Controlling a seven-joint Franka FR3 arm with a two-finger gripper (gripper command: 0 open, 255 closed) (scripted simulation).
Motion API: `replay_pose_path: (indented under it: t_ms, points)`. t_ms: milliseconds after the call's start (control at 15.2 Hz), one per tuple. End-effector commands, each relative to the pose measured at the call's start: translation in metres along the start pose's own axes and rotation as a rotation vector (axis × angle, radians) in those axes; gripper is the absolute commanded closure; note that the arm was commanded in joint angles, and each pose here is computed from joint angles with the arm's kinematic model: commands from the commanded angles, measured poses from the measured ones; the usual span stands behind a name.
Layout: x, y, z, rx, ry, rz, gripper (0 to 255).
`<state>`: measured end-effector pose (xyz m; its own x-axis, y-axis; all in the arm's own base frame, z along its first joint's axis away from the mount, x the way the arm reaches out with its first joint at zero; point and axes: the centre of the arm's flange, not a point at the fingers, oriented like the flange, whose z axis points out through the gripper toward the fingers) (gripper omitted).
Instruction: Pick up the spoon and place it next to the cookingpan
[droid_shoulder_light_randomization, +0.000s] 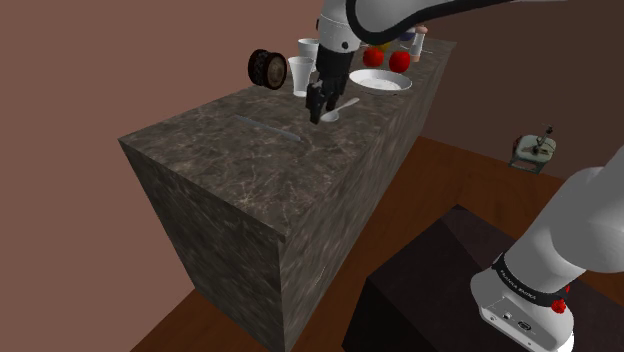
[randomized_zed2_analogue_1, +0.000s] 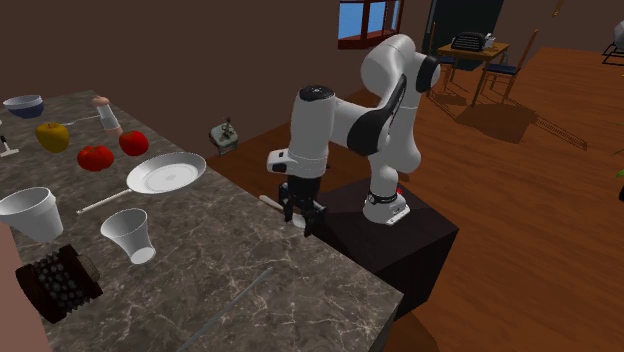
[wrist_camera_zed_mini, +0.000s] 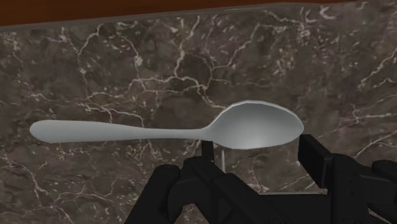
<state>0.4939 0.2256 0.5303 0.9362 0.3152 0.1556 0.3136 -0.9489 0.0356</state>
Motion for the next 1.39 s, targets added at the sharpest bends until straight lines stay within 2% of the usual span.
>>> replay_pose_path:
  t_ms: [0,1320]
  points:
    - [0.003,0.024,0.001,0.0,0.0,-0.001,255]
    - [0.021,0.287,0.013,0.0,0.0,-0.001,255]
